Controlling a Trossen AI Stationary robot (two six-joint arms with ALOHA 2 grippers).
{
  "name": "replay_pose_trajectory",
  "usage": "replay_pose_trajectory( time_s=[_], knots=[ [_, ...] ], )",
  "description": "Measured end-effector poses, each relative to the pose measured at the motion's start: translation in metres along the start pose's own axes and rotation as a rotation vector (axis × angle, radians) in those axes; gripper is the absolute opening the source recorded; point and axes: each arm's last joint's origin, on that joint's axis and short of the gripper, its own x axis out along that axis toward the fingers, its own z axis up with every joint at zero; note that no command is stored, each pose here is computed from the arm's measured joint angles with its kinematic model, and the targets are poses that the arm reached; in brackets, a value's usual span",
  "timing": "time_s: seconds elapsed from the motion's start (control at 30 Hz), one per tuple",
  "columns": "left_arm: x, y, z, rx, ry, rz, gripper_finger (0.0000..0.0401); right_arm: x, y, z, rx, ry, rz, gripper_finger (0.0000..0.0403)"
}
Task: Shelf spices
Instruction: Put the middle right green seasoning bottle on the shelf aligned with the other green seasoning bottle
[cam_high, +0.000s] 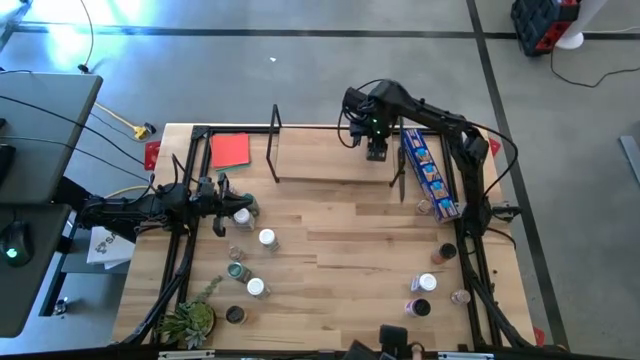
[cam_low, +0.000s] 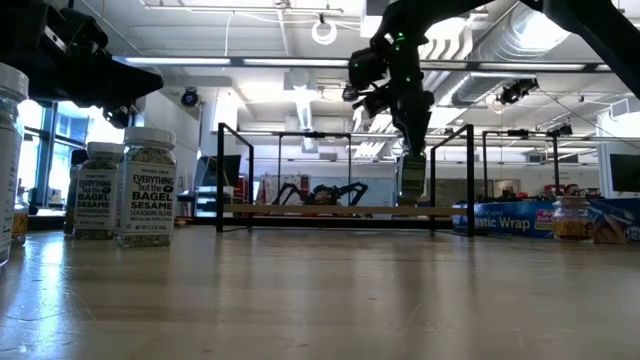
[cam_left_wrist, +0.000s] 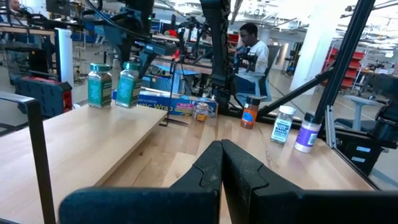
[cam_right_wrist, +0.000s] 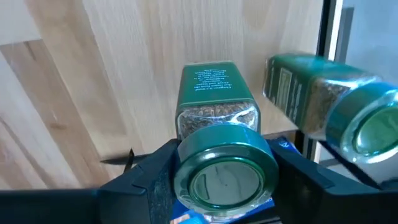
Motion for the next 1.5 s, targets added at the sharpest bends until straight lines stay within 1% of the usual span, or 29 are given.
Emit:
replay_pose_trajectory(
  time_s=[0.17, 0.33, 0.47, 0.67, 0.87, 1.07, 1.27, 1.5],
  knots=[
    [0.0000, 0.0000, 0.0000, 0.000, 0.000, 0.000, 0.0001, 0.0000, -0.0006, 0.0012, -0.008, -0.012, -0.006, 0.0211],
    [0.0000, 0.0000, 0.0000, 0.000, 0.001, 0.000, 0.0001, 0.0000, -0.0003, 0.0002, -0.054, 0.003, -0.013, 0.0216],
    [0.0000, 0.0000, -0.0001, -0.001, 0.001, -0.001, 0.0001, 0.0000, -0.0004, 0.0002, -0.053, 0.004, -0.016, 0.0229],
    [0.0000, -0.0001, -0.0001, -0.018, 0.002, -0.003, 0.0001, -0.0001, -0.0019, 0.0001, -0.052, 0.021, -0.061, 0.0248],
    [0.0000, -0.0003, -0.0003, -0.026, 0.005, -0.012, 0.0001, -0.0004, -0.0050, 0.0007, -0.039, 0.043, -0.149, 0.0250],
    [0.0000, -0.0003, -0.0003, -0.026, 0.005, -0.012, 0.0001, -0.0004, -0.0053, 0.0007, -0.017, 0.044, -0.157, 0.0250],
    [0.0000, -0.0004, -0.0003, -0.027, 0.004, -0.012, 0.0001, -0.0008, -0.0056, 0.0006, -0.019, 0.061, -0.193, 0.0250],
    [0.0000, -0.0003, -0.0002, -0.027, 0.004, -0.012, 0.0001, -0.0008, -0.0054, 0.0007, -0.020, 0.064, -0.197, 0.0250]
  ],
)
